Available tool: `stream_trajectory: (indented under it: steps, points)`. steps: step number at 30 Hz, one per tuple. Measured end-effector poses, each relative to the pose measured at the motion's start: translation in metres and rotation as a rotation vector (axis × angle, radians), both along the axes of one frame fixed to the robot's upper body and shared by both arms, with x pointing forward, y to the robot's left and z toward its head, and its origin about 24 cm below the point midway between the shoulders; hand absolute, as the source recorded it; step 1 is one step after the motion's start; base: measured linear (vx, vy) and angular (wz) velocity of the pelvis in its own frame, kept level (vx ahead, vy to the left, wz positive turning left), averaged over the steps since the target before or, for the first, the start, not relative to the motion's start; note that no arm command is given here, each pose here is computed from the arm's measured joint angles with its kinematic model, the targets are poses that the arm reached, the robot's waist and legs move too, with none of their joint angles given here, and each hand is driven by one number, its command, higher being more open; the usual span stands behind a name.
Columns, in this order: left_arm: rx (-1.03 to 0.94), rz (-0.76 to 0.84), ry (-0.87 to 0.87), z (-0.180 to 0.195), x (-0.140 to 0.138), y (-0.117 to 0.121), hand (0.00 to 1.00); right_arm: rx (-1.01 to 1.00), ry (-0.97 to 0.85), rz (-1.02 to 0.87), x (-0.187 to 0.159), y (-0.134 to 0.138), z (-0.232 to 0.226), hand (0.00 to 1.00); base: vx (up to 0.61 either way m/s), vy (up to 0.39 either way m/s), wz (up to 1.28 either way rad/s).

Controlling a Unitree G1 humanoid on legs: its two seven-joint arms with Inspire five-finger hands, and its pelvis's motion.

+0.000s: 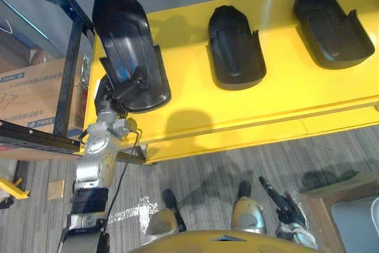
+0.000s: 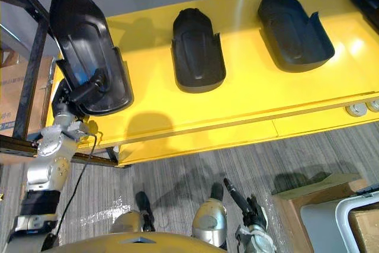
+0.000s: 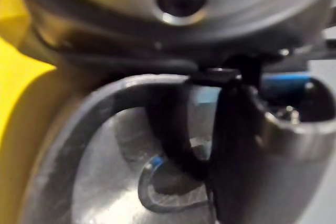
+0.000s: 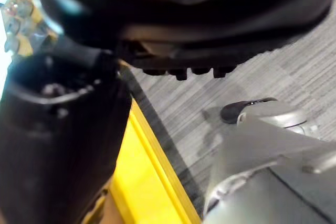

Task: Walk over and take three plastic housings, then place them on the shelf

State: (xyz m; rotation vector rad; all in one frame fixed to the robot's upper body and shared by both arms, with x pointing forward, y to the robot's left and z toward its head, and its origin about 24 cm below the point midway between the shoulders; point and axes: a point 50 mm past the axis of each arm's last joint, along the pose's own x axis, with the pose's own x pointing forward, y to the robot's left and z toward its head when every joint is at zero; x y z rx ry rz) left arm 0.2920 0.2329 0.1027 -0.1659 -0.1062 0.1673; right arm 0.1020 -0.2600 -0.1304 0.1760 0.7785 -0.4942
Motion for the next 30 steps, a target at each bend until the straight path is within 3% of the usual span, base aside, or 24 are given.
stream_trajectory:
  steps: [9,10,18,30]
  points:
    - [0.092,-0.044,-0.082,0.04,0.019,0.012,0.0,-0.007,-0.012,0.03,0.014,-0.002,0.004,1.0,-0.02,-0.013,0.07]
    - [0.096,-0.044,-0.074,0.04,0.019,0.014,1.0,-0.001,-0.012,0.026,0.014,-0.002,0.003,1.0,0.0,0.0,0.0]
    - [0.145,-0.021,-0.031,0.043,0.023,0.029,1.0,0.012,-0.015,0.015,0.017,0.0,0.003,1.0,0.0,0.0,0.0]
    - [0.13,-0.03,0.048,0.031,0.026,0.031,1.0,0.024,-0.003,-0.002,0.013,0.002,0.0,1.0,0.0,0.002,-0.02]
